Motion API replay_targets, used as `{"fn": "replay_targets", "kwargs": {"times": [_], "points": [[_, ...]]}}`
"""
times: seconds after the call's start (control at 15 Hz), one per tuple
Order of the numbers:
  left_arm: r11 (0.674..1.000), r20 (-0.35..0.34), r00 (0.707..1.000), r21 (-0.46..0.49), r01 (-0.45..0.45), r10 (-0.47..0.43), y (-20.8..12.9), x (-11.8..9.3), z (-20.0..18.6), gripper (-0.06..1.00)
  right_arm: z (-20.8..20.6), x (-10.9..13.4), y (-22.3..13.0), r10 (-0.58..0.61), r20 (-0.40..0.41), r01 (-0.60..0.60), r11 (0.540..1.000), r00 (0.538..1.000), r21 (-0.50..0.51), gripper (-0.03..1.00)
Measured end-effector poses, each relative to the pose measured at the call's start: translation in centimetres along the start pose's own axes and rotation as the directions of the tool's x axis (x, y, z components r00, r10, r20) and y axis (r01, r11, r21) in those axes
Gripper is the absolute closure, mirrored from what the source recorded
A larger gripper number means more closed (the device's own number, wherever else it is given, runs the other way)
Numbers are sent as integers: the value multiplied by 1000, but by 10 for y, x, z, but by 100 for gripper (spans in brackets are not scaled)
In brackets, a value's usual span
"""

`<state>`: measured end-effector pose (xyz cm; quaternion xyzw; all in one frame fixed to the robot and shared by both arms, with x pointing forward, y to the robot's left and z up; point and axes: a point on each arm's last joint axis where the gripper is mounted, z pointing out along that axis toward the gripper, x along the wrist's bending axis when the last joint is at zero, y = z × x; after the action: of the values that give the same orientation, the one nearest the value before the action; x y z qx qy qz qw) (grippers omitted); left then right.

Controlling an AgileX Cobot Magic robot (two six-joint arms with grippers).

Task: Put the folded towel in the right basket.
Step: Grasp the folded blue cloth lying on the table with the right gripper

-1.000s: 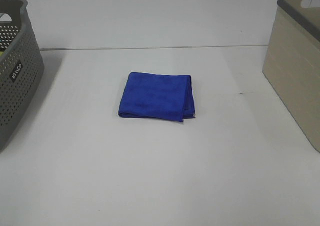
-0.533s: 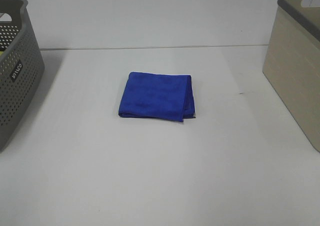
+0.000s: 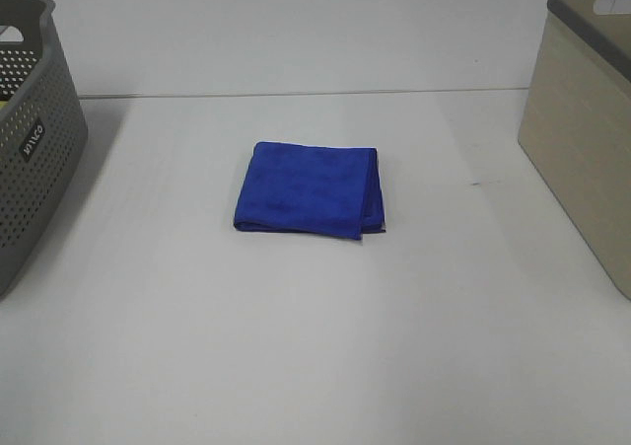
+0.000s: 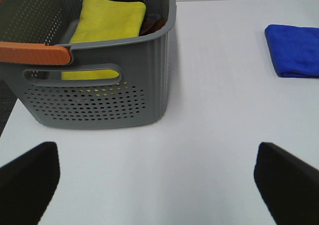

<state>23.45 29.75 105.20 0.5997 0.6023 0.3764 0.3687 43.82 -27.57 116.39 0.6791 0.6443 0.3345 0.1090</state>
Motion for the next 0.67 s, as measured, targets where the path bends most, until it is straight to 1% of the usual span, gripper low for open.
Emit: {"fn": "replay_targets", "kwargs": {"times": [0.07, 0.2, 0.27, 0.33, 0.4, 0.47, 0.53, 0.67], "points": [[1000, 0, 1000, 0, 0, 0, 0, 0, 0, -4, 18, 1, 8, 24, -54, -22, 999, 998, 32, 0], [1000, 0, 1000, 0, 0, 0, 0, 0, 0, -4, 55, 10, 22, 73, -202, -59, 995, 977, 75, 0], [1000, 0, 1000, 0, 0, 0, 0, 0, 0, -4, 75, 19, 27, 63, -239, -43, 995, 969, 89, 0], [1000, 0, 1000, 0, 0, 0, 0, 0, 0, -4, 98, 32, 30, 48, -265, -16, 992, 963, 122, 1], [1000, 0, 1000, 0, 0, 0, 0, 0, 0, -4, 111, 41, 31, 38, -278, 2, 990, 960, 142, 1], [1000, 0, 1000, 0, 0, 0, 0, 0, 0, -4, 135, 57, 32, 13, -301, 43, 983, 953, 178, 1], [1000, 0, 1000, 0, 0, 0, 0, 0, 0, -4, 160, 69, 32, 1, -313, 71, 973, 950, 219, 1], [1000, 0, 1000, 0, 0, 0, 0, 0, 0, -4, 209, 84, 33, 0, -317, 98, 951, 949, 292, 1]]}}
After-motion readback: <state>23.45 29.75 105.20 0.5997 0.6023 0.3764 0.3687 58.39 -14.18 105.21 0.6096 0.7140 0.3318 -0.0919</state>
